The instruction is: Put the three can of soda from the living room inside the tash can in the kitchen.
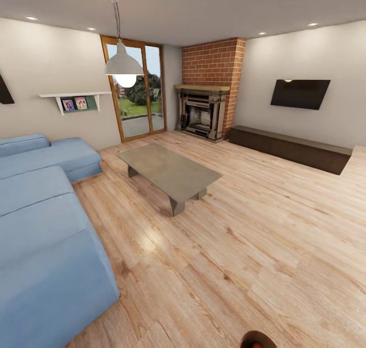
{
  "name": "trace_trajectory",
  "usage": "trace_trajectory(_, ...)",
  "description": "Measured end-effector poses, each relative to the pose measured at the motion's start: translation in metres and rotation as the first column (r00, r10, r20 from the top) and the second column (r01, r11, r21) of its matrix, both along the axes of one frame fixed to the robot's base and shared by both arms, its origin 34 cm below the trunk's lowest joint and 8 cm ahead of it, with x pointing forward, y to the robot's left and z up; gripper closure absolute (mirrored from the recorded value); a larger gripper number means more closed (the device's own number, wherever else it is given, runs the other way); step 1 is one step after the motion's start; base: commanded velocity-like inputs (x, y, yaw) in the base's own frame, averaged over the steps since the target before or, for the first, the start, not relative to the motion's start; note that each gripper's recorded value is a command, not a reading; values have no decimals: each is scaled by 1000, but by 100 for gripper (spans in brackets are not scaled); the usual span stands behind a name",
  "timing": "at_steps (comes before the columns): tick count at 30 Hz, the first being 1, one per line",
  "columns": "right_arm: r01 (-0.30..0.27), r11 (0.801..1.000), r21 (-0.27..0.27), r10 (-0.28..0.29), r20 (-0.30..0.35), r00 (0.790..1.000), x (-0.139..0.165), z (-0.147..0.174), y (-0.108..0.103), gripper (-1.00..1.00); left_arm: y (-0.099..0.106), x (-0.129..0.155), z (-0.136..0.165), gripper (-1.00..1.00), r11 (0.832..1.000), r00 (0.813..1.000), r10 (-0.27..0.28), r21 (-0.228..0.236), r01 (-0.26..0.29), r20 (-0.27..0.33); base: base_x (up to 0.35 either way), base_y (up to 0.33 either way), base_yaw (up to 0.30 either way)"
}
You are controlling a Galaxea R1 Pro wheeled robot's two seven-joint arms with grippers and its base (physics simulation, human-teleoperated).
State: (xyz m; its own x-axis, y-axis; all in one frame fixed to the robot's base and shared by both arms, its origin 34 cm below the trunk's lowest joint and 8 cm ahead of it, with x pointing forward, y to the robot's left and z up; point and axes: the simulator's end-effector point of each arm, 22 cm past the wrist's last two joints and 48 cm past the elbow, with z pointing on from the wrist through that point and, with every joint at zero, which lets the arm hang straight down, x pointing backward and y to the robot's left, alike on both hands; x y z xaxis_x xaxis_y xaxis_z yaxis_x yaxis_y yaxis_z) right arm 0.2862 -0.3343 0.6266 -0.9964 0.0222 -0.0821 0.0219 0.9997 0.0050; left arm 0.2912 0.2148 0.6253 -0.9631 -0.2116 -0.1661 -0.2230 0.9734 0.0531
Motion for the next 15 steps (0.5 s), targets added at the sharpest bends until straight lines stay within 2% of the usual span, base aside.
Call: trace_trajectory(15,-1,1000,3,1,0,1000,0,0,2,-100,0,0,0,-100,1000,1000,0,0,0,0,0,0,0)
